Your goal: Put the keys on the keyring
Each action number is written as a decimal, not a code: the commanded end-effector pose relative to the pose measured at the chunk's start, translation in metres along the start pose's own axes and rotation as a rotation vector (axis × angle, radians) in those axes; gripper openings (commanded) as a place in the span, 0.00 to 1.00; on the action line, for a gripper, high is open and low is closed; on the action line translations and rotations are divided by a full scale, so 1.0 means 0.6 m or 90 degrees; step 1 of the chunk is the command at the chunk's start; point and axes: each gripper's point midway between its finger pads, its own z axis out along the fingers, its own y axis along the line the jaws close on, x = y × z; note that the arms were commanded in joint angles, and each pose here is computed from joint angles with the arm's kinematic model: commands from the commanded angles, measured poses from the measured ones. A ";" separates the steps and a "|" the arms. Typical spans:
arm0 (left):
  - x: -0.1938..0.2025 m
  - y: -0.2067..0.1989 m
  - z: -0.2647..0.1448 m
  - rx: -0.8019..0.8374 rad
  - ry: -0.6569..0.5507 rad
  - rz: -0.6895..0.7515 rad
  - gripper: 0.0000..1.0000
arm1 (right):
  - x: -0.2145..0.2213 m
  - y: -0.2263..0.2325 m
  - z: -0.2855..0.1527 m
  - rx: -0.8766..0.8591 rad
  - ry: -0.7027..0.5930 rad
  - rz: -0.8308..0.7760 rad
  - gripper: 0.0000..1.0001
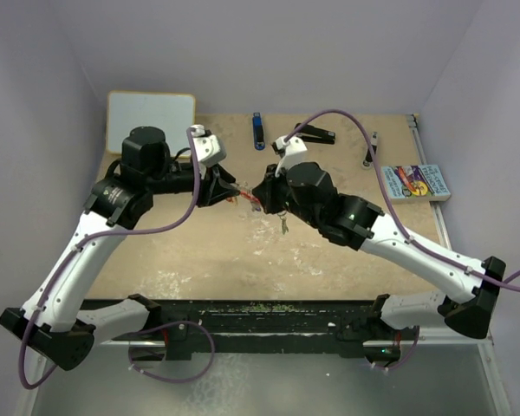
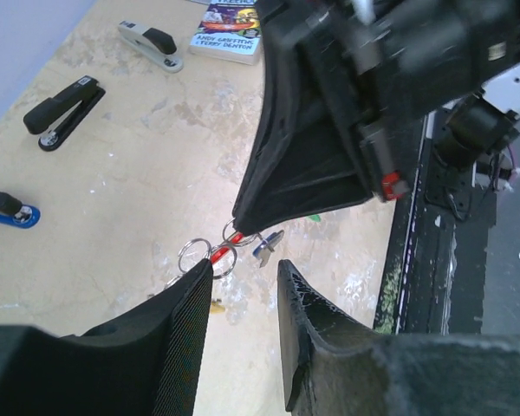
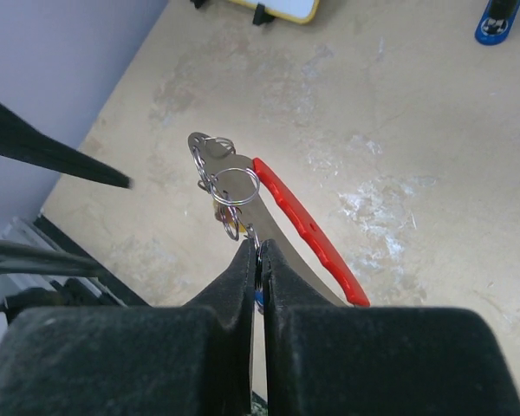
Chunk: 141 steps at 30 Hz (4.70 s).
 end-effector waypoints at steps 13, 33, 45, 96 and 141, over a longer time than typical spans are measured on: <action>0.003 0.074 0.083 -0.106 -0.039 -0.066 0.39 | -0.131 0.022 -0.018 0.027 -0.130 0.111 0.00; -0.019 0.049 0.062 -0.087 -0.083 -0.027 0.36 | -0.126 0.030 -0.010 0.019 -0.116 0.126 0.00; -0.009 0.060 0.049 -0.126 -0.066 -0.004 0.39 | -0.122 0.026 -0.023 0.017 -0.116 0.141 0.00; 0.020 0.040 0.045 -0.093 0.002 -0.041 0.40 | -0.115 0.025 -0.029 0.012 -0.109 0.163 0.00; 0.007 0.017 0.062 -0.029 -0.026 -0.081 0.36 | -0.113 0.021 -0.027 0.021 -0.110 0.168 0.00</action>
